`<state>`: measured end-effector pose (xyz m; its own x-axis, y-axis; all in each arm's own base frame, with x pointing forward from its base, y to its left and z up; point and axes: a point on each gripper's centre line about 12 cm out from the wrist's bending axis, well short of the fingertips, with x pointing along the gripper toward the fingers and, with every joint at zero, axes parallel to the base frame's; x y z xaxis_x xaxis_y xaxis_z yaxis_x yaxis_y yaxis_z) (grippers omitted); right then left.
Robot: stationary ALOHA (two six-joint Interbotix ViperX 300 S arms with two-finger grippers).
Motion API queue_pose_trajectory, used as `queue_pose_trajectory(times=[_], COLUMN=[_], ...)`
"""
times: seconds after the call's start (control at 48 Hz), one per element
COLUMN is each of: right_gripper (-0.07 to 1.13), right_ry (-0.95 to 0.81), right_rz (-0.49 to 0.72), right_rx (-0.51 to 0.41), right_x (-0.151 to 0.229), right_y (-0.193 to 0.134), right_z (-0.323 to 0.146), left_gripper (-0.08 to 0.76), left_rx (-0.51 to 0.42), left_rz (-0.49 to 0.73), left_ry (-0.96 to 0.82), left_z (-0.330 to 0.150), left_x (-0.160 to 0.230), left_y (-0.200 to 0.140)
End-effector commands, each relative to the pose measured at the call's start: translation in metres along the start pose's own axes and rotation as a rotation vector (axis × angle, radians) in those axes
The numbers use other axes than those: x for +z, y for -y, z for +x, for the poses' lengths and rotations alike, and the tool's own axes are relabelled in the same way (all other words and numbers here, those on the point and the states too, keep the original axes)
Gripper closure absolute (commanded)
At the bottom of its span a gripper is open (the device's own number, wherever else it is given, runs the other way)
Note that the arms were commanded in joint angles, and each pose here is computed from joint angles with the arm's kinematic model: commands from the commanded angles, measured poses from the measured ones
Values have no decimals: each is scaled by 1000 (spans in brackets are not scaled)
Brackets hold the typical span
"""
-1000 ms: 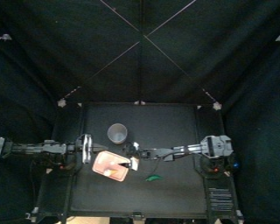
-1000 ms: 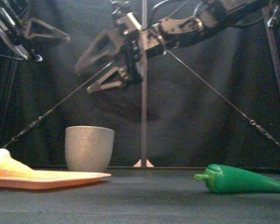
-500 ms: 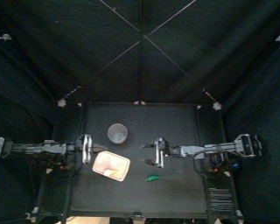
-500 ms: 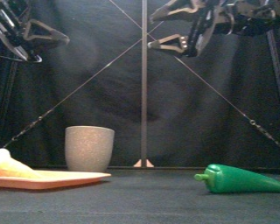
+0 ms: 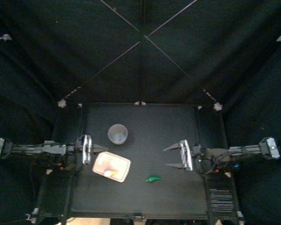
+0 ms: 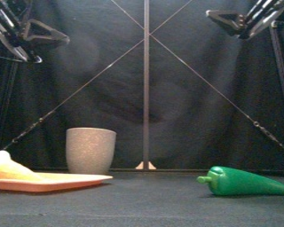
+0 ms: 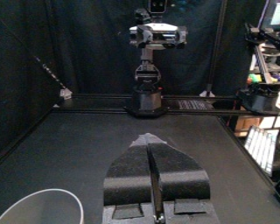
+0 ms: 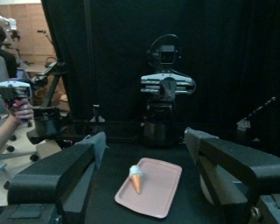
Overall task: Pick the ice cream then place it on the pink plate
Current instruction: Drop ice cream on the pink plate and return to neutral
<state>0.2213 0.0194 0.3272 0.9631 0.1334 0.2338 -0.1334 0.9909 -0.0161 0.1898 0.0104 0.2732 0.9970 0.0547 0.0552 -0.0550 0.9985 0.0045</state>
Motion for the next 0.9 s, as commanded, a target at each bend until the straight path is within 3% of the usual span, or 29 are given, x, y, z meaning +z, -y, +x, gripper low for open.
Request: queue_pose_trajectory(times=[0.021, 0.896], right_gripper=[25, 25], right_ry=[62, 55], right_rz=[-23, -11], right_rx=[7, -53], right_x=[13, 1], right_y=[-2, 7], right_z=[-12, -33], left_gripper=[710, 710], left_rx=[1, 3], left_rz=[2, 0], left_ry=[28, 58], left_z=[0, -4], left_x=[7, 13], left_y=[0, -1])
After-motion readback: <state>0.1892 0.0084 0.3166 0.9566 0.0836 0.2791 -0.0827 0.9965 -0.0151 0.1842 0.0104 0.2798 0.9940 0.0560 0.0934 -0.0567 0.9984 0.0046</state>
